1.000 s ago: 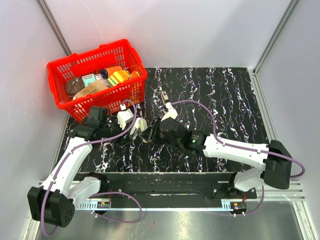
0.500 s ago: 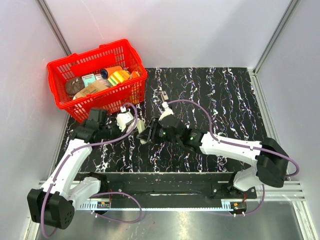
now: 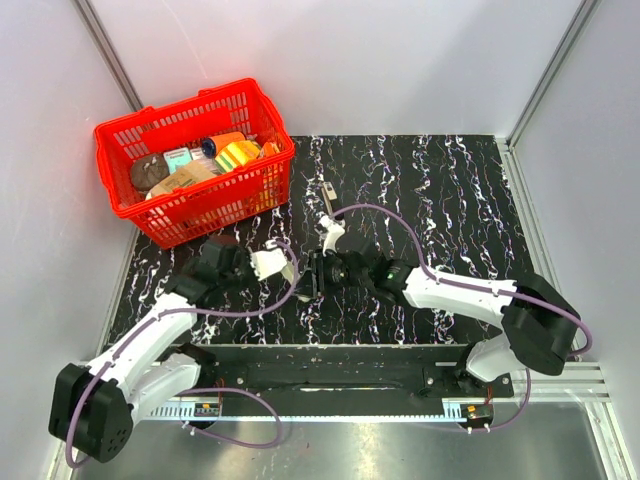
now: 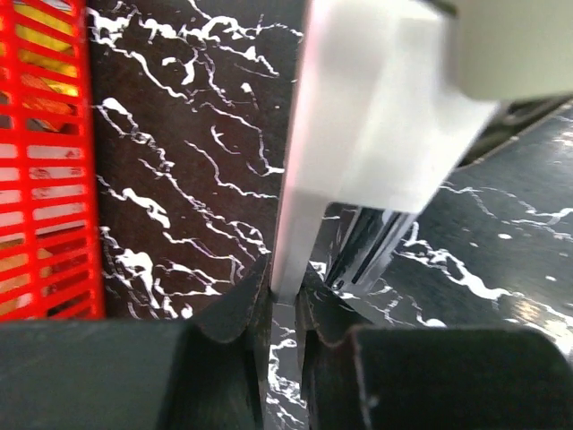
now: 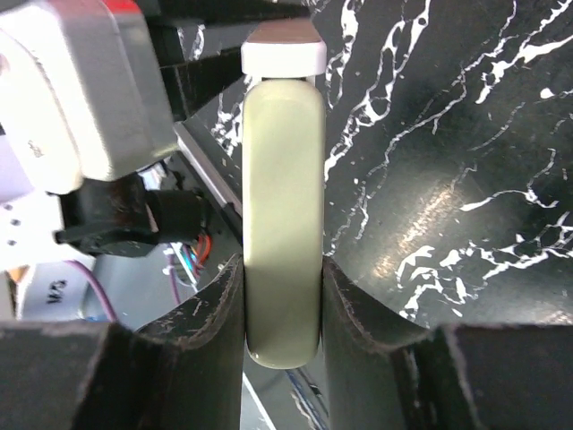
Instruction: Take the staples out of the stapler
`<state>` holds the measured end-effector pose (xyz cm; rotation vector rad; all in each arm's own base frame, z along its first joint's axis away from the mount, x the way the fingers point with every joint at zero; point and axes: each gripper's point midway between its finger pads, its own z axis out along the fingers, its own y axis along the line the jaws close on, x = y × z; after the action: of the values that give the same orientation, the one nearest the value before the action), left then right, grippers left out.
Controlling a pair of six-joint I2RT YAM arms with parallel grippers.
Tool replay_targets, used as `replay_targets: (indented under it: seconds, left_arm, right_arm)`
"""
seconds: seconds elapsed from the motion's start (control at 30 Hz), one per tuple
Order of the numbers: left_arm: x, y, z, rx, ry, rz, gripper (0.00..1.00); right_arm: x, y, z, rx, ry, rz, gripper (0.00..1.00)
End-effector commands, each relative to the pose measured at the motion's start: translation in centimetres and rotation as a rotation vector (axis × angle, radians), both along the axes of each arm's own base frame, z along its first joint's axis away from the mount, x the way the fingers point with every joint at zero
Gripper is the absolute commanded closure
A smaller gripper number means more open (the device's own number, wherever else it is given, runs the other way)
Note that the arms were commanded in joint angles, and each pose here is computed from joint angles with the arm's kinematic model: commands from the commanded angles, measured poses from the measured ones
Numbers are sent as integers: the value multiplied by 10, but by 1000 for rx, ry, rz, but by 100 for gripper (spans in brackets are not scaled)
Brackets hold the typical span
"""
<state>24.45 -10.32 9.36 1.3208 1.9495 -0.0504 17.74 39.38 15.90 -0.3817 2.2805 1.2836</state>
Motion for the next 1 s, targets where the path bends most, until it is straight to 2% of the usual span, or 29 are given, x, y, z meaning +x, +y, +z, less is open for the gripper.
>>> replay_targets:
  seconds: [0.0,0.3,0.4,0.5,0.57,0.63,0.73,0.8,0.97]
  left_arm:
    - [40,27,14,184,-275,91,100]
    - [56,33,10,316,-488,106,100]
    - [54,29,10,272,-451,131,100]
    - [40,12,11,150,-299,142,99]
    - [22,-9,19,20,-164,126,89]
    - [-2,-32,32,-113,-36,70,66]
    - [-40,-58,49,-273,109,-36,46]
    - [-61,-64,55,-300,150,-125,37]
    - [-57,-61,65,-306,134,-89,30]
  right_arm:
    - [-7,-4,4,-14,-122,131,100]
    - [5,-21,-31,-164,-179,134,100]
    - [11,-15,-26,-148,-183,111,100]
    - [27,-7,-4,-107,-213,40,100]
    - [40,-1,18,-66,-242,-21,100]
    - [51,6,39,-30,-258,-72,100]
    - [62,15,55,2,-255,-109,100]
    - [67,21,55,3,-239,-114,100]
    - [71,27,43,-43,-216,-105,100]
